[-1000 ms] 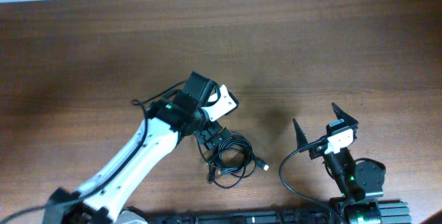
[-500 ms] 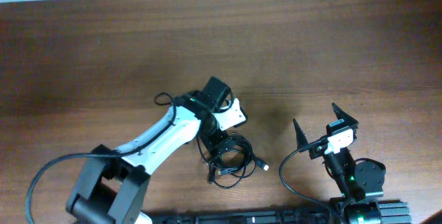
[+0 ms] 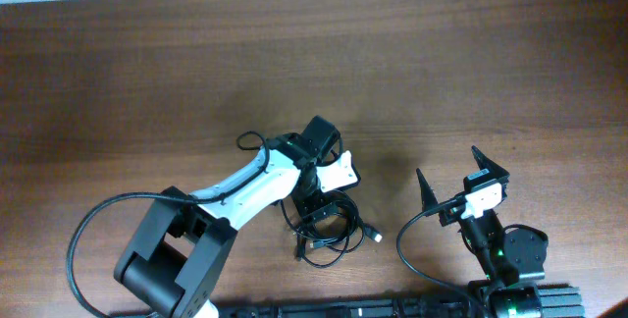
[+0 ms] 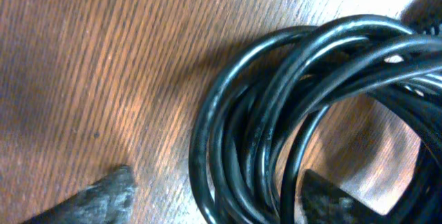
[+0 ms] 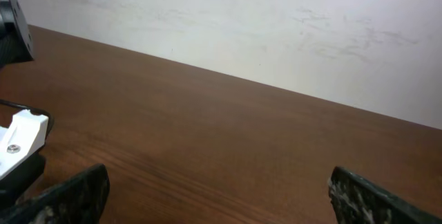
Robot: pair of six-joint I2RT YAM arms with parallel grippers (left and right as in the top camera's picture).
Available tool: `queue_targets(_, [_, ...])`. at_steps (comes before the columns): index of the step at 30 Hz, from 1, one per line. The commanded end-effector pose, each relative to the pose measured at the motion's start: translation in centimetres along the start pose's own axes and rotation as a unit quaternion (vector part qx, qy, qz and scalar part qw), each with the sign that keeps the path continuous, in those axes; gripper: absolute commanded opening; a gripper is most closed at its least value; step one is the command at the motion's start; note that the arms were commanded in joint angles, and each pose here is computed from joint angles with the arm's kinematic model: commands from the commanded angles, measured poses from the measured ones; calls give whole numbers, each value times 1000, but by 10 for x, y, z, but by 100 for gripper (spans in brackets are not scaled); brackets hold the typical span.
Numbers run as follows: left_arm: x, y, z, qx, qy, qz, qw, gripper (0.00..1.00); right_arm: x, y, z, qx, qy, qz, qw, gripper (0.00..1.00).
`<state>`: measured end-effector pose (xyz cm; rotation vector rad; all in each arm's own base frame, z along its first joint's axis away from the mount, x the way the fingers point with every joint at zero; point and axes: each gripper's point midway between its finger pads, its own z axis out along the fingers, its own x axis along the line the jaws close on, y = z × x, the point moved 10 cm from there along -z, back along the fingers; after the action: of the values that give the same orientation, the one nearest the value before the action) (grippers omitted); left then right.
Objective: Untangle cables
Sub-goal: 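Reach the left gripper down to the coiled black cable and grasp it, then lift the cable bundle with the left gripper toward the right gripper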
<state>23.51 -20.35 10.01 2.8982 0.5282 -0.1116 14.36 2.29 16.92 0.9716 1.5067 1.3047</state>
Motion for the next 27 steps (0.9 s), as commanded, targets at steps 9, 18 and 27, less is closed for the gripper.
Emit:
queue_targets(9, [14, 11, 7, -16, 58, 9, 998, 47, -1, -2, 0, 2, -6, -3, 1000, 99])
queue_targets(18, [23, 21, 5, -45, 100, 13, 994, 0, -1, -2, 0, 2, -6, -3, 1000, 99])
queue_targets(27, [31, 53, -41, -130, 135, -24, 982, 0, -1, -2, 0, 2, -6, -3, 1000, 99])
